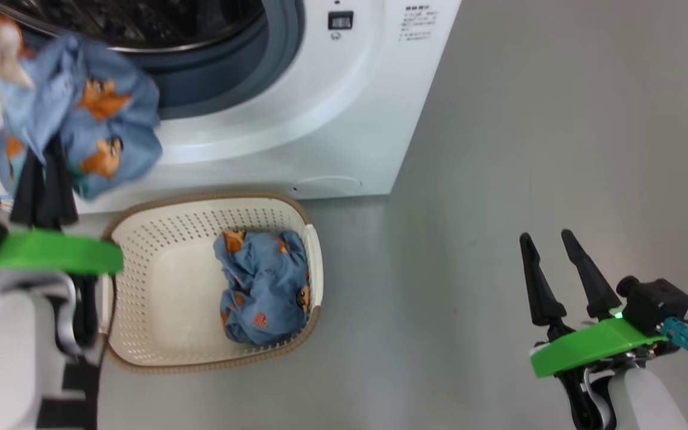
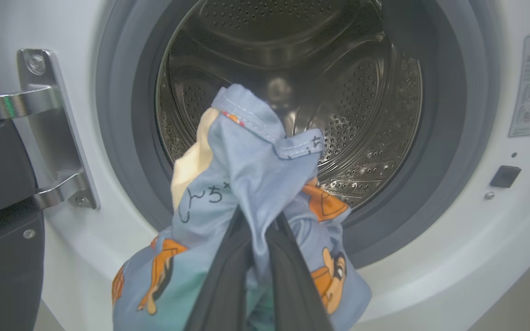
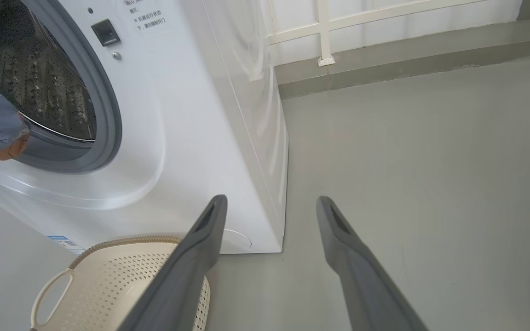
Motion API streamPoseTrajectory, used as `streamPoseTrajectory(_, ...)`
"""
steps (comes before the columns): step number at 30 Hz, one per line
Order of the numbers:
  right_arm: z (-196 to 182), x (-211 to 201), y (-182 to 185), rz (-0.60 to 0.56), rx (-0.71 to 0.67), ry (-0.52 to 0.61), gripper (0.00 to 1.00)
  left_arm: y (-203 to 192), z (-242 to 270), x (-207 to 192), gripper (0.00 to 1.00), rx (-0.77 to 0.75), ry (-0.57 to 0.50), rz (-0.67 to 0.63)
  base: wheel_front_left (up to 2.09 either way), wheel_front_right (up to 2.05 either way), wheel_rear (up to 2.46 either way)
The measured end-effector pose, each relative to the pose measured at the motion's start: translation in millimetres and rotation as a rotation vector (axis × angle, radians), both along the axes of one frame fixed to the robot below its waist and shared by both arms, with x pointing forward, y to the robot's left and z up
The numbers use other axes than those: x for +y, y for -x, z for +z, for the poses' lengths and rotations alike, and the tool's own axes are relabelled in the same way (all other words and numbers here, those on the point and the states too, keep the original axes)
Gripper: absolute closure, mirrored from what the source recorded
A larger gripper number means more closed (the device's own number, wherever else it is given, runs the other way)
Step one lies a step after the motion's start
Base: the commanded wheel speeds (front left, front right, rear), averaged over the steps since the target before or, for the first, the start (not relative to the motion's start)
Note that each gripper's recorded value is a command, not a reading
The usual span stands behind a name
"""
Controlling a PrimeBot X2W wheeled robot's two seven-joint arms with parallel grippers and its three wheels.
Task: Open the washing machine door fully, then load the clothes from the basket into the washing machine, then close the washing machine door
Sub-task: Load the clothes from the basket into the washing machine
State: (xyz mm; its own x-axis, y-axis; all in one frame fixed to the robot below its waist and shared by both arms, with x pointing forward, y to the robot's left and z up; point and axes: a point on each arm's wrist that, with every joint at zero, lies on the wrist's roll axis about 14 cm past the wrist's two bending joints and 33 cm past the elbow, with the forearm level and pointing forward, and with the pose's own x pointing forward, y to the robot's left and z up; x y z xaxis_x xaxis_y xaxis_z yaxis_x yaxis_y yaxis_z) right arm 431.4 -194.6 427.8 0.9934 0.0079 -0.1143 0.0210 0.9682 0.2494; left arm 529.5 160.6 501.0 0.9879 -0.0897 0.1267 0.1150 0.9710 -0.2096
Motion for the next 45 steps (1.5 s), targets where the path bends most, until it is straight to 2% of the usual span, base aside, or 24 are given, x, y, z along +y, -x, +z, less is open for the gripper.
streamPoseTrajectory(7, -9, 2, -13, 0.003, 0.011, -0.002, 0.00, -54, -1, -19, 1.00, 0.003, -0.011, -0.052, 0.00, 0.00, 0.00)
streamPoseTrajectory(16, -17, 4, -24, 0.018, 0.022, 0.008, 0.00, -110, -27, -34, 1.00, 0.104, -0.046, -0.085, 0.00, 0.00, 0.00)
streamPoseTrajectory(23, -25, -1, -20, 0.007, 0.049, 0.015, 0.00, -140, -39, -48, 1.00, 0.153, -0.062, -0.107, 0.00, 0.00, 0.00)
streamPoseTrajectory(35, -31, -13, -18, -0.031, 0.067, -0.009, 0.00, -170, -26, -80, 1.00, 0.107, -0.047, -0.160, 0.00, 0.00, 0.00)
streamPoseTrajectory(36, -31, -12, -17, -0.031, 0.068, -0.008, 0.00, -171, -26, -80, 0.85, 0.105, -0.042, -0.158, 0.00, 0.00, 0.00)
streamPoseTrajectory(37, -31, -12, -17, -0.031, 0.068, -0.008, 0.00, -171, -26, -80, 0.55, 0.105, -0.042, -0.158, 0.00, 0.00, 0.00)
streamPoseTrajectory(38, -31, -13, -17, -0.031, 0.069, -0.008, 0.00, -172, -25, -79, 0.00, 0.103, -0.041, -0.155, 0.00, 0.00, 0.00)
streamPoseTrajectory(45, -32, -12, -18, -0.031, 0.071, -0.013, 0.00, -173, -25, -71, 0.00, 0.099, -0.039, -0.137, 0.00, 0.00, 0.00)
